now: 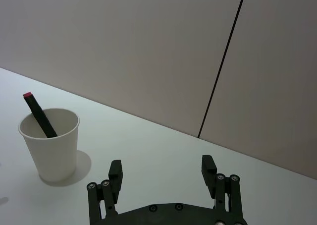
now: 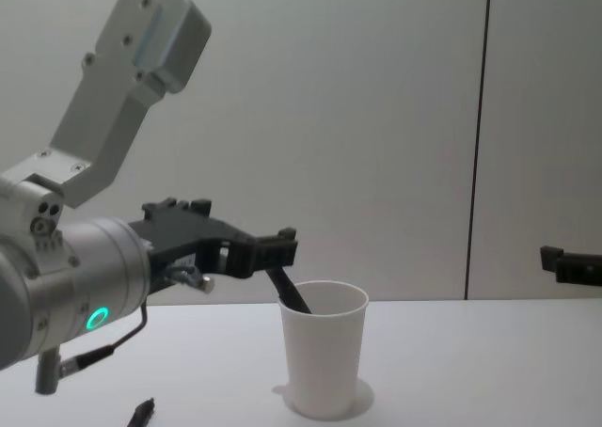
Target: Place the pen into the pen holder.
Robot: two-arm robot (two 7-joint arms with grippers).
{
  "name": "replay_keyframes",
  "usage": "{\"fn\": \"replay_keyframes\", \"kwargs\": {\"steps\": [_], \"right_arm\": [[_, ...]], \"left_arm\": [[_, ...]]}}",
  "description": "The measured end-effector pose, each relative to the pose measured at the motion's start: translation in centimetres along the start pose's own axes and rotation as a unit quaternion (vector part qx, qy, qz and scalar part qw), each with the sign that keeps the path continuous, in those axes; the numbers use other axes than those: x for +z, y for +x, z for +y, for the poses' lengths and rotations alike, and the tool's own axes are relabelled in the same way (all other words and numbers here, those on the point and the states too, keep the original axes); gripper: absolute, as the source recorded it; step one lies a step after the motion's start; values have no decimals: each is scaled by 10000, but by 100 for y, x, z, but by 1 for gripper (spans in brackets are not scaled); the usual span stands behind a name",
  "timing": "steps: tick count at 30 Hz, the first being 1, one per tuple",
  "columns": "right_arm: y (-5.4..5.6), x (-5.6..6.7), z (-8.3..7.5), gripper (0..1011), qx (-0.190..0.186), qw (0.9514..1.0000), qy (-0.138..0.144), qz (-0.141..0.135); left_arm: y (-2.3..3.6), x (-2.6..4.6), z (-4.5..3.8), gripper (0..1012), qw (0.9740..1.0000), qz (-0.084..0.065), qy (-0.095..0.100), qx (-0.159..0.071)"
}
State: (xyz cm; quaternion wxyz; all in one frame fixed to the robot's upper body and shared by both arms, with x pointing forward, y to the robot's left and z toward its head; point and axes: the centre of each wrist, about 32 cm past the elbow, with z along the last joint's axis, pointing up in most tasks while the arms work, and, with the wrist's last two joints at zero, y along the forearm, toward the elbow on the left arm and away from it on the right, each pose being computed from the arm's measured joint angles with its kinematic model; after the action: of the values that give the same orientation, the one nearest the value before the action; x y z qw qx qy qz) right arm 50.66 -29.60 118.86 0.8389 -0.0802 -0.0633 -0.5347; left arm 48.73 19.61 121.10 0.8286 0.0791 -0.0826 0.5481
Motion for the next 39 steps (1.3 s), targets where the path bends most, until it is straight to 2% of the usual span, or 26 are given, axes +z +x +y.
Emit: {"fn": "replay_keyframes", "kwargs": {"steps": [5,7,8,11,12,15,18,21,24,28,33,34,35,36,39], "right_arm": [[0,1,-4,1002,-1,10000,-3,-1],[1,2,-6,1002,-2,10000,-2,-2],[1,2,-6,1002,-2,10000,-3,-2],[1,3,-7,1002,-3,10000,-3,-3],[1,3,-7,1002,-2,10000,-4,-4],[2,2,-9,1002,-3,10000,-7,-4],[2,2,-9,1002,-3,10000,-9,-4],[2,2,-10,1002,-3,10000,-10,-4],[1,2,-11,1002,-2,10000,-10,-5],[1,2,-12,1002,-2,10000,-10,-5],[1,3,-12,1002,-2,10000,-9,-6],[0,3,-12,1002,-1,10000,-9,-6],[0,3,-12,1002,-2,10000,-9,-6],[1,3,-12,1002,-2,10000,-9,-6],[1,3,-12,1002,-1,10000,-9,-6]], "left_arm": [[-16,11,25,1003,9996,92,270,81],[-30,16,49,1003,9986,175,478,142],[-30,16,49,1003,9986,175,478,142],[-42,16,71,1003,9972,264,667,197],[-46,13,85,1003,9961,323,784,237],[-52,2,107,1003,9945,402,922,284],[-56,-24,150,1003,9911,540,1162,355],[-53,-38,174,1003,9888,621,1299,387],[-42,-69,214,1003,9848,731,1516,419],[-24,-98,243,1003,9815,808,1676,439],[18,-165,286,1003,9752,945,1942,482],[18,-165,286,1003,9752,945,1942,482],[29,-186,295,1003,9734,977,2009,502],[29,-186,295,1003,9734,977,2009,502],[58,-231,310,1003,9696,1026,2149,558]]}}
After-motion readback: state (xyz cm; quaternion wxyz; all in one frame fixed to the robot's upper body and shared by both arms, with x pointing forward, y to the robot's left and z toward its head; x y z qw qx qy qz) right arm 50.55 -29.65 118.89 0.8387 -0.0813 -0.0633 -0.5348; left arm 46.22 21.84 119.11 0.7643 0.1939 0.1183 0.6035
